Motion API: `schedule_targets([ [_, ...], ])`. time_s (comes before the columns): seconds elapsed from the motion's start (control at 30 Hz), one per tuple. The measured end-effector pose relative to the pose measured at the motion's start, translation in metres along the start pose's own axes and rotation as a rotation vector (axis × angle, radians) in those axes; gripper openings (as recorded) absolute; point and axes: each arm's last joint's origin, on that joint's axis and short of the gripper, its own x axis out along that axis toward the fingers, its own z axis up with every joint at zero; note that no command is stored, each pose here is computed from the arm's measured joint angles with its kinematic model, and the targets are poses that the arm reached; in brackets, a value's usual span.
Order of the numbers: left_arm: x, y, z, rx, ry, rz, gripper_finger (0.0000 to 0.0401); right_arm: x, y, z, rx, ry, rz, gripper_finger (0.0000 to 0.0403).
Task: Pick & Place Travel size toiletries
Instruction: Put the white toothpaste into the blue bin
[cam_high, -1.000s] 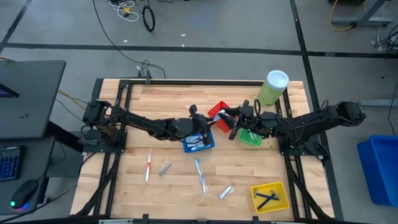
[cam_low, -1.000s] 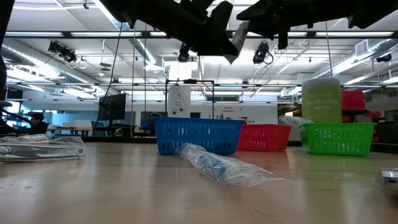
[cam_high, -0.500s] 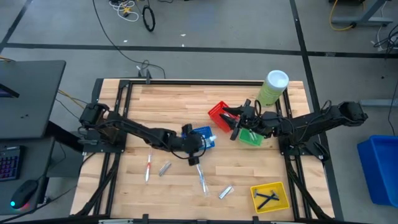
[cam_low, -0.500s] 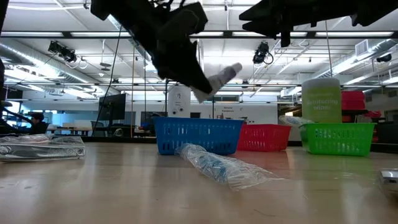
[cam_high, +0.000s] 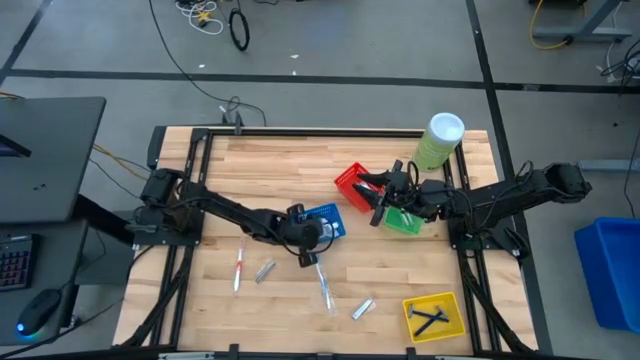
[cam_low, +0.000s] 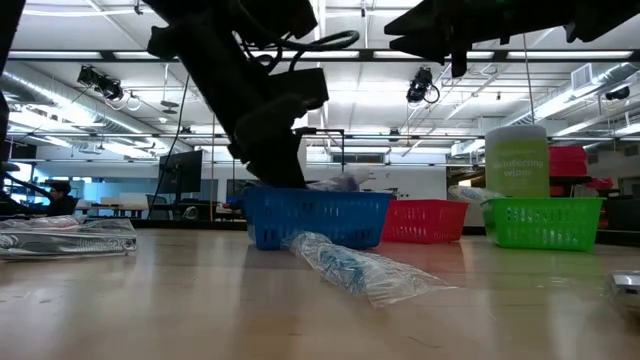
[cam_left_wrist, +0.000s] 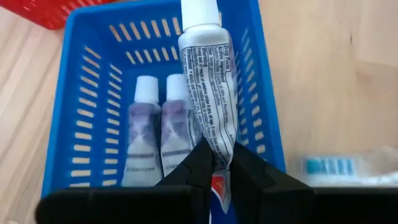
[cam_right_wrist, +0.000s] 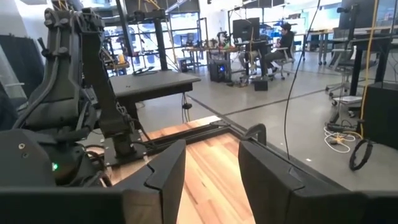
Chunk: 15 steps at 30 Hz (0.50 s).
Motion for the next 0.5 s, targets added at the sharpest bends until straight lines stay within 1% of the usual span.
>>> schedule_targets([
  [0.1, -0.001, 0.002, 0.002, 0.002, -0.001, -0.012, 0.0041, 0.0, 0.0, 0.0, 0.0, 0.0, 0.0, 0.0157],
  [0.23, 0.002, 0.01, -0.001, -0.039, 0.058, -0.025, 0.0047, 0.0, 0.0, 0.0, 0.0, 0.0, 0.0, 0.0158],
  [0.33, 0.003, 0.015, -0.002, -0.049, 0.078, 0.007, 0.0065, 0.0, 0.0, 0.0, 0.0, 0.0, 0.0, 0.0155],
  [0.5, 0.004, 0.019, 0.0, -0.058, 0.067, 0.036, 0.0111, 0.0, 0.0, 0.0, 0.0, 0.0, 0.0, 0.0154],
])
